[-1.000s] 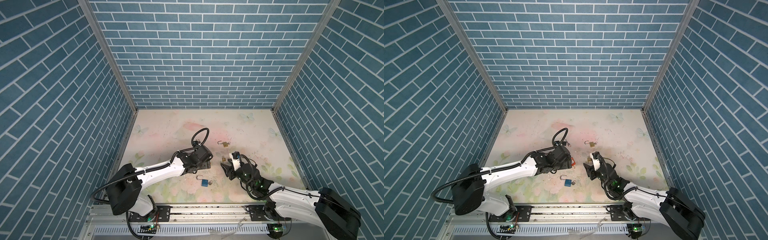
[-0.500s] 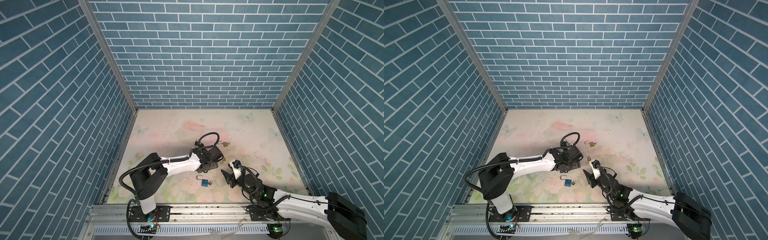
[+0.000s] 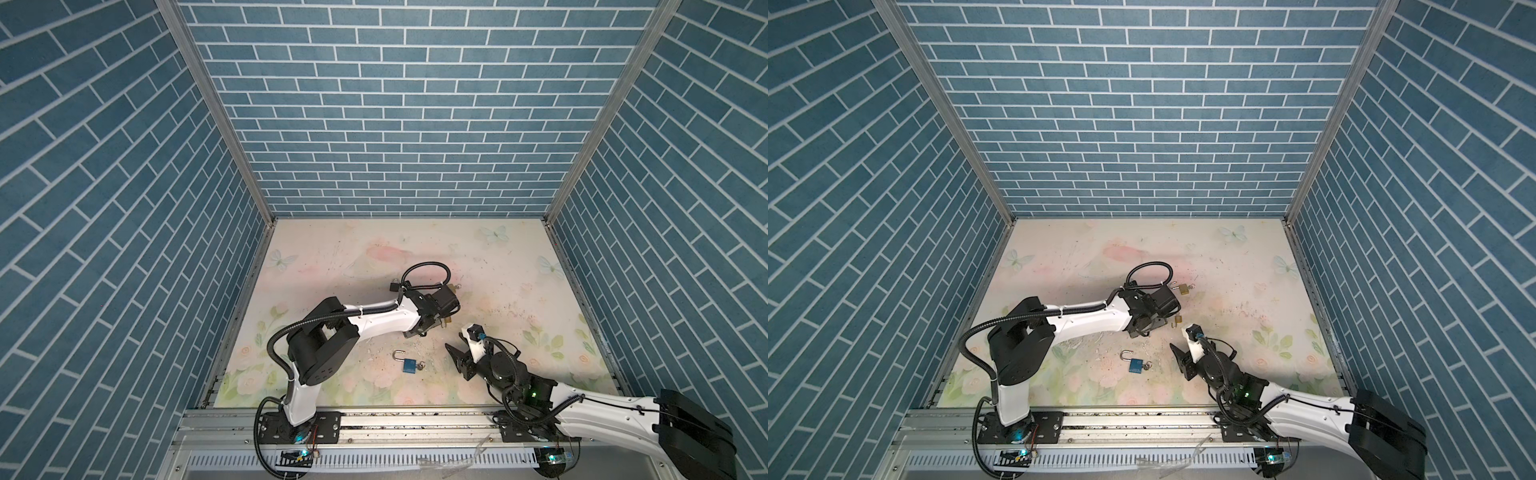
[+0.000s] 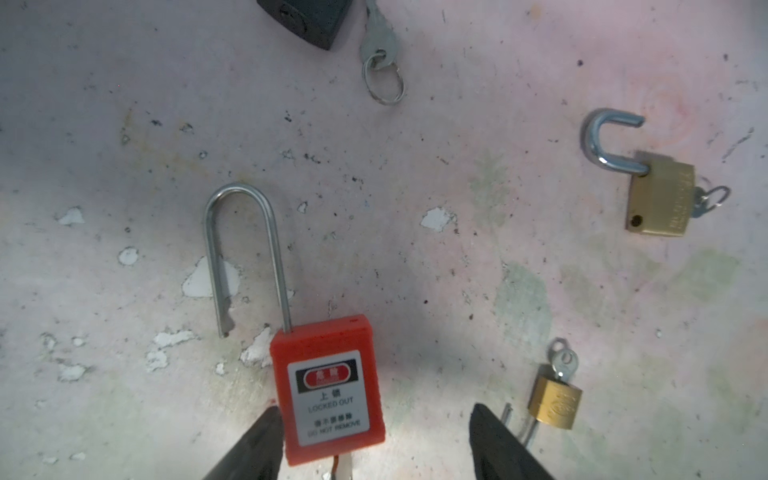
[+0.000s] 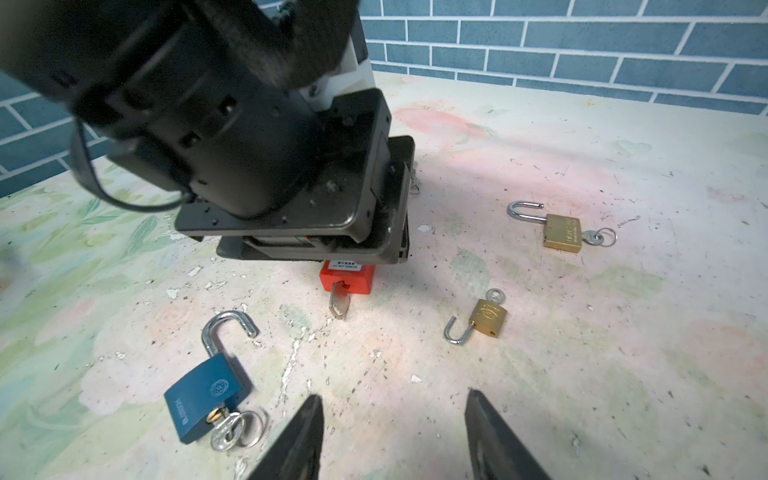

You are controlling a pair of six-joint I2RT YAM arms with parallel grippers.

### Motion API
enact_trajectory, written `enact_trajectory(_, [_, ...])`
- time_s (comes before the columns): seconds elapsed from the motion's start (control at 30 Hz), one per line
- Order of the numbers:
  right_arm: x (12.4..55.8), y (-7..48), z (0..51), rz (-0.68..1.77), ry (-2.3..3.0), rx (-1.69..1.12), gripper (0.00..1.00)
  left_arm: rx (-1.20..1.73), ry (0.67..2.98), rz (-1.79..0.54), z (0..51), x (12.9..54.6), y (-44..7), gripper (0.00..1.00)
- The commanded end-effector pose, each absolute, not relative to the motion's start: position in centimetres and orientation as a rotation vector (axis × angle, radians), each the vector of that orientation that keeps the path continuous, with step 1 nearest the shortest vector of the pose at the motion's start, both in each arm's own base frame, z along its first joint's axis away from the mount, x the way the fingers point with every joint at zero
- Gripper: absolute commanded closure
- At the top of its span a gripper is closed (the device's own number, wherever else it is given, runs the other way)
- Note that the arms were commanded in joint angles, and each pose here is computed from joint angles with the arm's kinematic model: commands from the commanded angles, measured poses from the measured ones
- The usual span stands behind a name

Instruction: Lock with the key

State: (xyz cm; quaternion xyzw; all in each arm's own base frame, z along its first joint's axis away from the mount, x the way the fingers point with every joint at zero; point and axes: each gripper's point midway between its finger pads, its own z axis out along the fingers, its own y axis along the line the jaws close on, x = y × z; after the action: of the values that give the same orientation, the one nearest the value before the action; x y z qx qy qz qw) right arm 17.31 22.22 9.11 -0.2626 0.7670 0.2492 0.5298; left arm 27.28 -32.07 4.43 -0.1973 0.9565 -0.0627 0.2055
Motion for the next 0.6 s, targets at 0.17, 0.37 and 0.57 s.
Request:
enact_trajectory(0.17, [16.4, 22.3, 8.2, 0.637, 1.86, -0.643, 0.46, -0.635, 2.665, -0.039, 3.1, 27.0, -30.1, 0.31])
enact_trajectory(0.37, [16.4, 22.3, 8.2, 0.639, 1.859, -0.64, 0.46, -0.641, 2.7, -0.016, 1.5, 27.1, -30.2, 0.32])
enact_trajectory(0.57, [16.5, 22.3, 8.2, 0.633, 1.863, -0.637, 0.46, -0.648, 2.699, -0.003, 0.9, 27.6, -30.1, 0.4])
